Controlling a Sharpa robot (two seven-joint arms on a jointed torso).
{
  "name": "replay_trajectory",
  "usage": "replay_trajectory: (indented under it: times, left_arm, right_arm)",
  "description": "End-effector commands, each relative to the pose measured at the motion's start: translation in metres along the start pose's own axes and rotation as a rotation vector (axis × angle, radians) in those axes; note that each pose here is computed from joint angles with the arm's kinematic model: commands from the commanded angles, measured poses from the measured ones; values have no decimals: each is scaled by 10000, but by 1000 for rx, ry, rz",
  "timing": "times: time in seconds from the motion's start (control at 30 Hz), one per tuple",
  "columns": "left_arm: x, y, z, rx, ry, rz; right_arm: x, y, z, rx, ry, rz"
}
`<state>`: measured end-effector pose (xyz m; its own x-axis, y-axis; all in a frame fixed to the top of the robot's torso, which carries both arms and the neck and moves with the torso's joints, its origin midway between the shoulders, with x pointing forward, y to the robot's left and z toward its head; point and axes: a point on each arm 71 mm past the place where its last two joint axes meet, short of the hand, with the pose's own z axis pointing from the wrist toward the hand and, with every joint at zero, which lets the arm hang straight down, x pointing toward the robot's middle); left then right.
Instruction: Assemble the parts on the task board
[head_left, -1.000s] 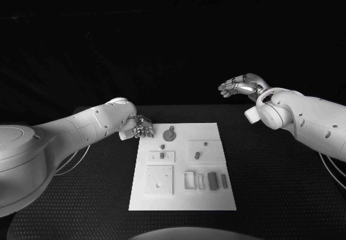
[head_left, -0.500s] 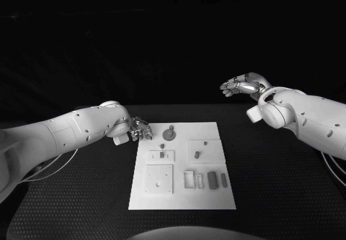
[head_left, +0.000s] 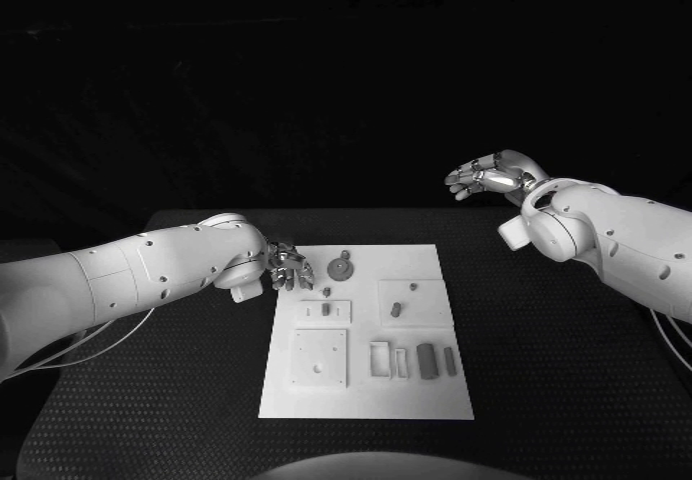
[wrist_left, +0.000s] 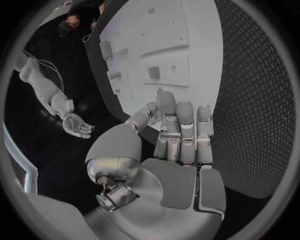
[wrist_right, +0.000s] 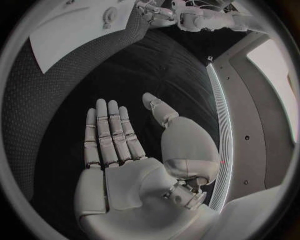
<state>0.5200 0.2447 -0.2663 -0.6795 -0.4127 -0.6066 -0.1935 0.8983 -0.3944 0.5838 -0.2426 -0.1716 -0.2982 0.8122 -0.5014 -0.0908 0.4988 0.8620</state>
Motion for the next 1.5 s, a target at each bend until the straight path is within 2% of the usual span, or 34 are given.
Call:
replay_trajectory:
  times: [0.03,0.4,0.57,0.77,1.13,1.5]
  left_arm:
    - [21,16,-8,8,-38,20]
    - [177,111,-30,-11,-5,28]
    - [254,132,-31,-15,21,20]
    - [317,164,-14,-21,23,26]
    - [343,147,-9,-22,30,48]
    - [357,151,8,-25,13,85]
  right_arm:
    - [17,-13,-9,-15,20,-17]
    - [50,-39,-12,-10,23,-19]
    - [52,-41,-13,-8,24,-19]
    - [50,-46,-15,-8,23,-20]
    - [62,-38,-14,-10,27,-19]
    - [62,-37,-17,-11,29,-19]
